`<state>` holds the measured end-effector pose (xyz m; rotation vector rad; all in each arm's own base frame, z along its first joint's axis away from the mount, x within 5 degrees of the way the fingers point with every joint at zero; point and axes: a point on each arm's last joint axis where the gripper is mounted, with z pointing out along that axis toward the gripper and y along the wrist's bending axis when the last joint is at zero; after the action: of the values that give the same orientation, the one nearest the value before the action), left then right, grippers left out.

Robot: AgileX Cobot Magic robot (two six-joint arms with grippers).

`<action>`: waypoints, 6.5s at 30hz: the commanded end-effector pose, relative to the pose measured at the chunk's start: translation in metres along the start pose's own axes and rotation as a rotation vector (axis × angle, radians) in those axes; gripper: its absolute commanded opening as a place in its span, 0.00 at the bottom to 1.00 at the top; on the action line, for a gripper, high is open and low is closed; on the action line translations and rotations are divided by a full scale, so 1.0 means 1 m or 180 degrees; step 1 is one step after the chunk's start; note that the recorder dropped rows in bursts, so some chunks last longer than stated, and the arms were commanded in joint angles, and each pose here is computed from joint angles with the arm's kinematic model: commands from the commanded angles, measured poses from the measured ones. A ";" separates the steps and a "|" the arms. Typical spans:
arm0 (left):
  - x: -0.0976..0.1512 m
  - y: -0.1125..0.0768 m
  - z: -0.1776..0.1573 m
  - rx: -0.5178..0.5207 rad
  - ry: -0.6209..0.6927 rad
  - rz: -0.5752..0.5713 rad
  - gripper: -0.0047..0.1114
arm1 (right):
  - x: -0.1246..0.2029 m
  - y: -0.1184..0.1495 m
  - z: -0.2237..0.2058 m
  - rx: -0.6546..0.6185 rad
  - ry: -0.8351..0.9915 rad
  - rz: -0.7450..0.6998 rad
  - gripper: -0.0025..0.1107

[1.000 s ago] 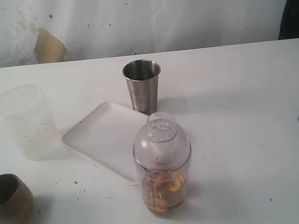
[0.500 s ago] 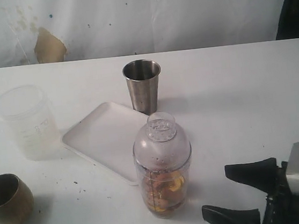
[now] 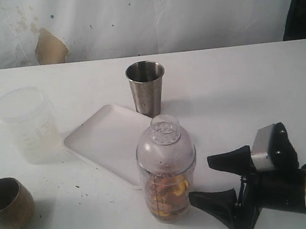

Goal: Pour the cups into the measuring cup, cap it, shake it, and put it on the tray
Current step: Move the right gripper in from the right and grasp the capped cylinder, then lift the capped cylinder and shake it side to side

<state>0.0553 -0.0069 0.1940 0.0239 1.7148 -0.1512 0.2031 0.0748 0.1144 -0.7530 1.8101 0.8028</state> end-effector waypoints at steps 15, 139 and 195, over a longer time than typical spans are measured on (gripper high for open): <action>0.002 0.000 0.000 0.0007 0.0010 0.0020 0.04 | -0.020 0.002 0.044 -0.0518 -0.0166 -0.0506 0.76; 0.002 0.000 0.000 0.0007 0.0010 0.0020 0.04 | -0.171 0.078 0.043 0.0849 0.0442 -0.1141 0.02; 0.002 0.000 0.000 0.0007 0.0010 0.0020 0.04 | -0.192 0.072 0.113 0.0886 0.0204 0.0357 0.02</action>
<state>0.0553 -0.0069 0.1938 0.0256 1.7153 -0.1488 0.2586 0.2239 0.2597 -0.4191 1.9864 0.6284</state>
